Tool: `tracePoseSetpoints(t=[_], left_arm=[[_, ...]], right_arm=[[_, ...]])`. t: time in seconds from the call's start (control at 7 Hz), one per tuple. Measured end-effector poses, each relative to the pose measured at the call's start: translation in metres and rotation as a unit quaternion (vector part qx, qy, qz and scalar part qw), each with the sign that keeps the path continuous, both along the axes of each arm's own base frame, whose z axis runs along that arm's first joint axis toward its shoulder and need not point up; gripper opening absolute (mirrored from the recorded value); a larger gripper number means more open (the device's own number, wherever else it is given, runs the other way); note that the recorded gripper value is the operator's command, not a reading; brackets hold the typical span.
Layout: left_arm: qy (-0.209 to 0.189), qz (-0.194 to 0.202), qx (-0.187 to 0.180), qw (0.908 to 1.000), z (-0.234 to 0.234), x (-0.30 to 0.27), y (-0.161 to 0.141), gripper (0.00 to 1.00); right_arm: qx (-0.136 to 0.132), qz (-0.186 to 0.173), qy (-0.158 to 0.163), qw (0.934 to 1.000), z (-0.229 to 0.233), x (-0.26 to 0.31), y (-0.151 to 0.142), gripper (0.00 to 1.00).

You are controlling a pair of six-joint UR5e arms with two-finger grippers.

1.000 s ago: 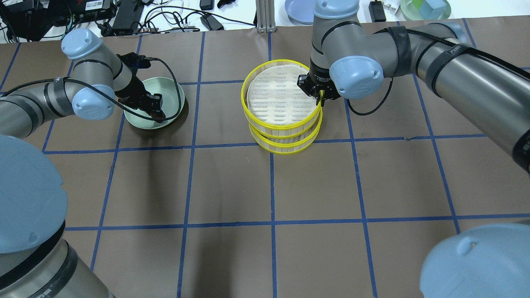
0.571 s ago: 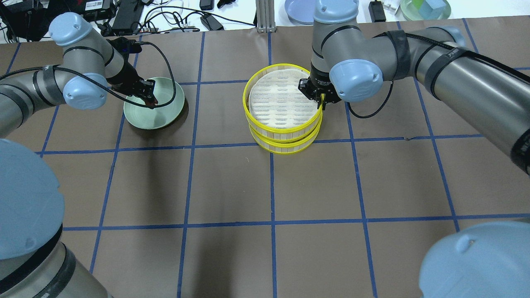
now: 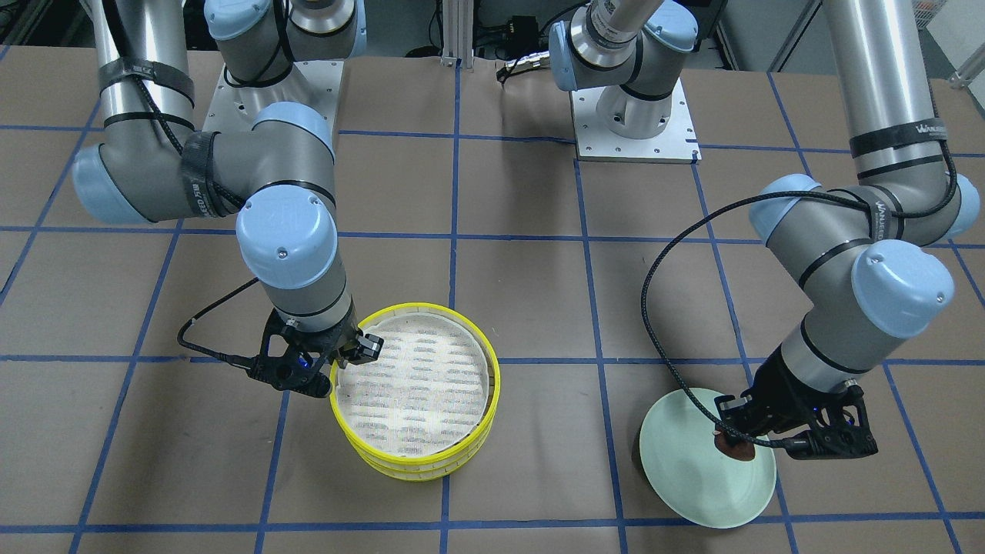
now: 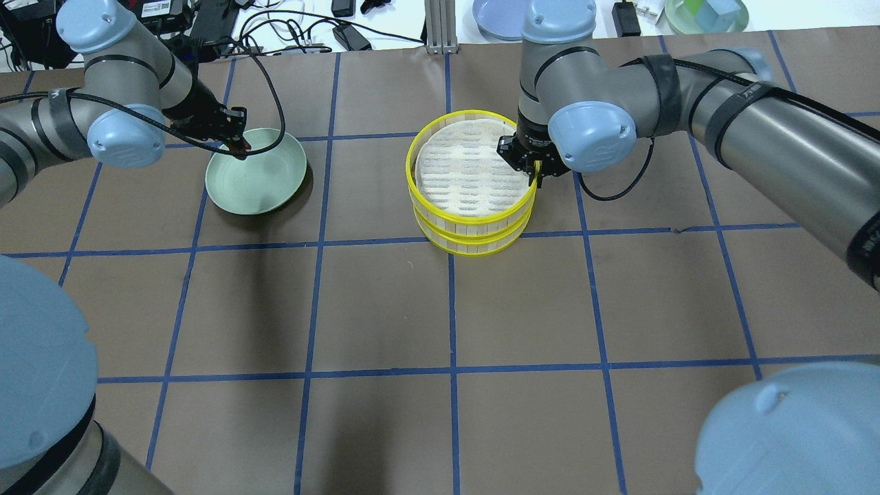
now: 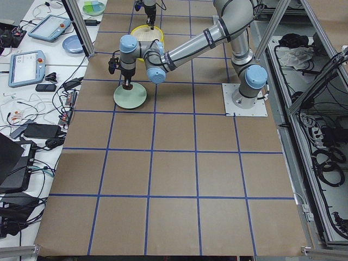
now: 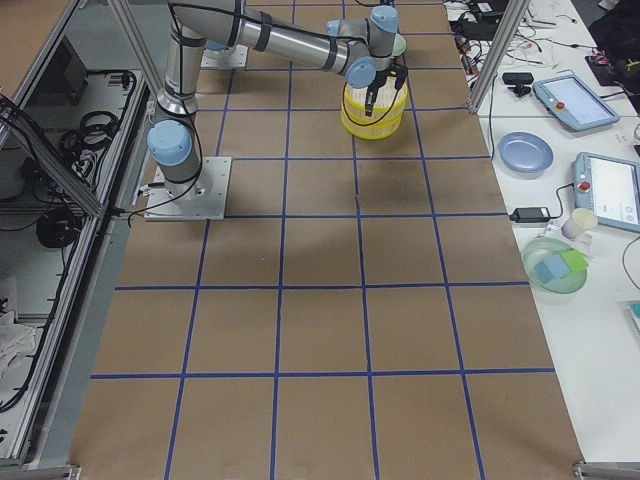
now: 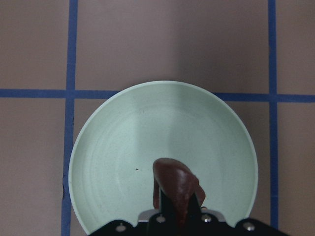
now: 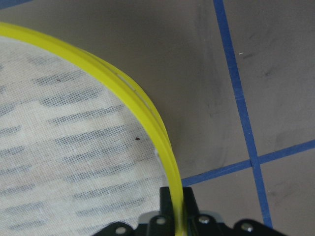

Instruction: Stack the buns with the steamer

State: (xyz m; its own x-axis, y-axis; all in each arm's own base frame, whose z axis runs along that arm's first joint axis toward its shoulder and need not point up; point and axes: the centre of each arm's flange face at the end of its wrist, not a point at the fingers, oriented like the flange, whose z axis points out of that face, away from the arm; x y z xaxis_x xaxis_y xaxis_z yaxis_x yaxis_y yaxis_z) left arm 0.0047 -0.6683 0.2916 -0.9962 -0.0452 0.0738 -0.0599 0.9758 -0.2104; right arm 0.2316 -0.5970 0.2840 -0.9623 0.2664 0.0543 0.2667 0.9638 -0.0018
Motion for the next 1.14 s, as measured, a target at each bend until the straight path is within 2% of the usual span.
tracePoseSetpoints(t=[0.14,0.29,0.43,0.57,0.71,1.0,1.14], left_arm=[[0.006,0.017,-0.007,0.9998,0.012,-0.009,0.003,0.0],[0.012,0.033,-0.014,0.9993,0.024,-0.025,0.005,0.0],[0.023,0.046,-0.022,0.9984,0.035,-0.05,0.009,0.0],[0.044,0.062,-0.029,0.9967,0.047,-0.079,0.014,0.0],[0.073,0.085,-0.03,0.9932,0.057,-0.11,0.019,0.0],[0.148,0.148,-0.022,0.9776,0.065,-0.178,0.031,0.0],[0.191,0.184,0.003,0.9643,0.057,-0.218,0.04,0.0]], right_arm=[[0.004,0.0,0.003,1.0,-0.004,-0.001,0.002,0.48],[0.004,0.001,0.008,1.0,-0.006,-0.002,0.002,0.91],[0.002,0.001,0.011,0.9999,-0.005,-0.003,0.002,0.99],[-0.005,0.002,0.01,0.9999,0.001,-0.005,-0.001,1.0],[-0.022,0.016,0.005,0.9996,0.022,-0.007,-0.005,1.0],[-0.063,0.104,0.0,0.9926,0.094,-0.015,0.0,1.0],[-0.074,0.16,0.0,0.9843,0.136,-0.025,0.016,1.0]])
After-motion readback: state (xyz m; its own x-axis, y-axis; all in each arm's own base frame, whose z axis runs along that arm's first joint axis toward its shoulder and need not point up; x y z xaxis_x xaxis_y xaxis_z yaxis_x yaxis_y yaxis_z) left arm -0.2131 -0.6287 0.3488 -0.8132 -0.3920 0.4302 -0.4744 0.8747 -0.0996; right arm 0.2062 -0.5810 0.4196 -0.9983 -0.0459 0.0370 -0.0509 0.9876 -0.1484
